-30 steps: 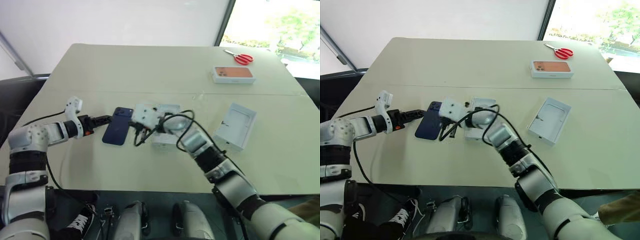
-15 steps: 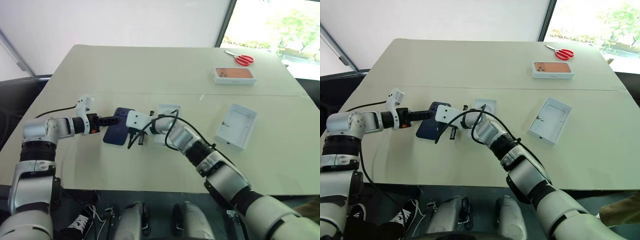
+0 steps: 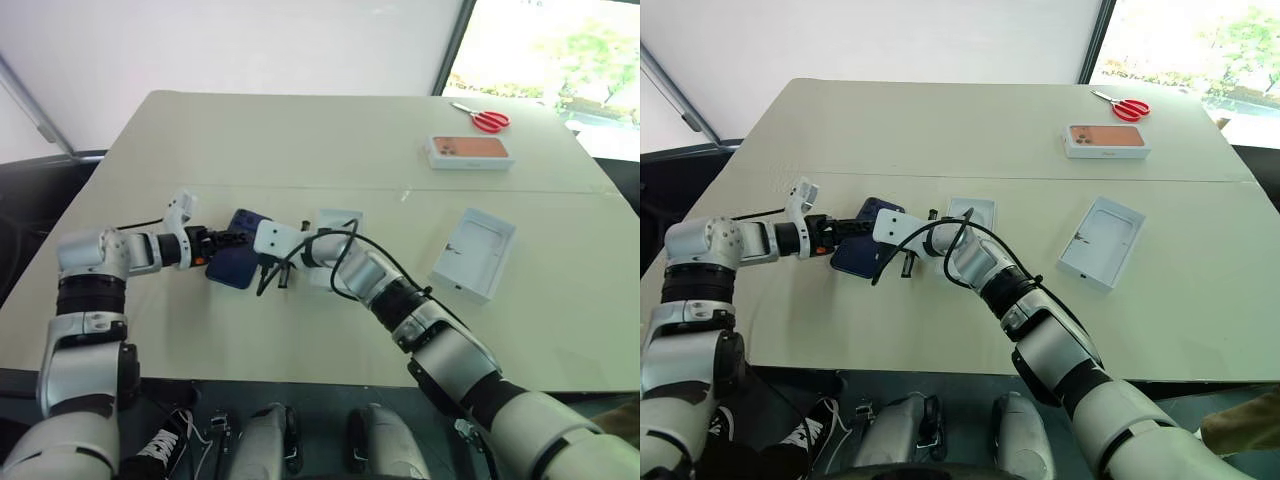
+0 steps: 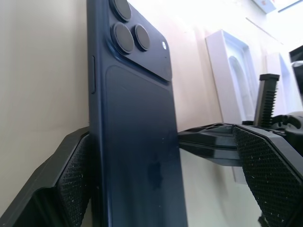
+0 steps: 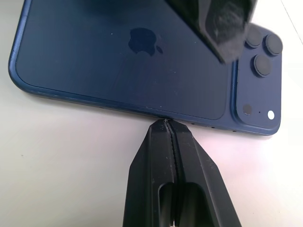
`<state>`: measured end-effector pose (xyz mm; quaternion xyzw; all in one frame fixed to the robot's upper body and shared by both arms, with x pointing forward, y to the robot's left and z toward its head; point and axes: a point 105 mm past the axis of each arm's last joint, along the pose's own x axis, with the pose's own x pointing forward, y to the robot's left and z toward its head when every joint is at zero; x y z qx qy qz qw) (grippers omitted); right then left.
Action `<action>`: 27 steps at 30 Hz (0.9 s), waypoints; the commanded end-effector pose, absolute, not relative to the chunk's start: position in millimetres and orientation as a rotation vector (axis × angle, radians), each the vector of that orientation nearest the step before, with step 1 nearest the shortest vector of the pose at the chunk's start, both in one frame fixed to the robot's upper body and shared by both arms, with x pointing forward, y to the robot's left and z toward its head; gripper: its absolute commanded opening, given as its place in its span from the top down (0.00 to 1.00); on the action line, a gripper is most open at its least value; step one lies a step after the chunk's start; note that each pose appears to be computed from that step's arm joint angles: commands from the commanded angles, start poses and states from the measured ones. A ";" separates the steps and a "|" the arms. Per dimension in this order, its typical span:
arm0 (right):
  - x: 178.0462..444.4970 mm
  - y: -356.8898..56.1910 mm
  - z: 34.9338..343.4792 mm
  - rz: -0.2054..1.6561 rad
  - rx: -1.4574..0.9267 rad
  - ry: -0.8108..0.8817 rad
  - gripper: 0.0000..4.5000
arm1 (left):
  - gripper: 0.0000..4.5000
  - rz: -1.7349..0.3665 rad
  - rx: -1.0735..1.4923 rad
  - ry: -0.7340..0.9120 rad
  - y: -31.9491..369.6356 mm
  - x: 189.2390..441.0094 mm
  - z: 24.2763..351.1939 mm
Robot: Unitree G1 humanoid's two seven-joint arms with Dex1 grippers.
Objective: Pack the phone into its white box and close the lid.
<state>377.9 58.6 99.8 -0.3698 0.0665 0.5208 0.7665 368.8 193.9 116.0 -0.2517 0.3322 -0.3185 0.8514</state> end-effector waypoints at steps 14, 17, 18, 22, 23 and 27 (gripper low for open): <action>381.4 57.1 106.0 1.115 -0.826 0.111 1.00 | 0.96 -0.626 -0.648 0.817 197.5 347.6 70.8; 381.1 57.4 106.9 1.117 -0.824 0.107 1.00 | 0.96 -0.622 -0.669 0.818 197.5 346.2 70.4; 381.3 57.2 107.0 1.116 -0.826 0.106 1.00 | 0.96 -0.622 -0.672 0.815 197.3 346.0 70.6; 382.2 56.4 109.1 1.108 -0.822 0.096 1.00 | 0.98 -0.617 -0.737 0.785 198.3 348.5 75.4; 382.9 55.9 111.9 1.104 -0.810 0.088 1.00 | 0.98 -0.623 -0.752 0.765 198.9 349.7 79.2; 374.8 56.9 138.7 1.164 -0.537 0.051 1.00 | 0.98 -0.666 -0.795 0.695 199.5 348.3 96.0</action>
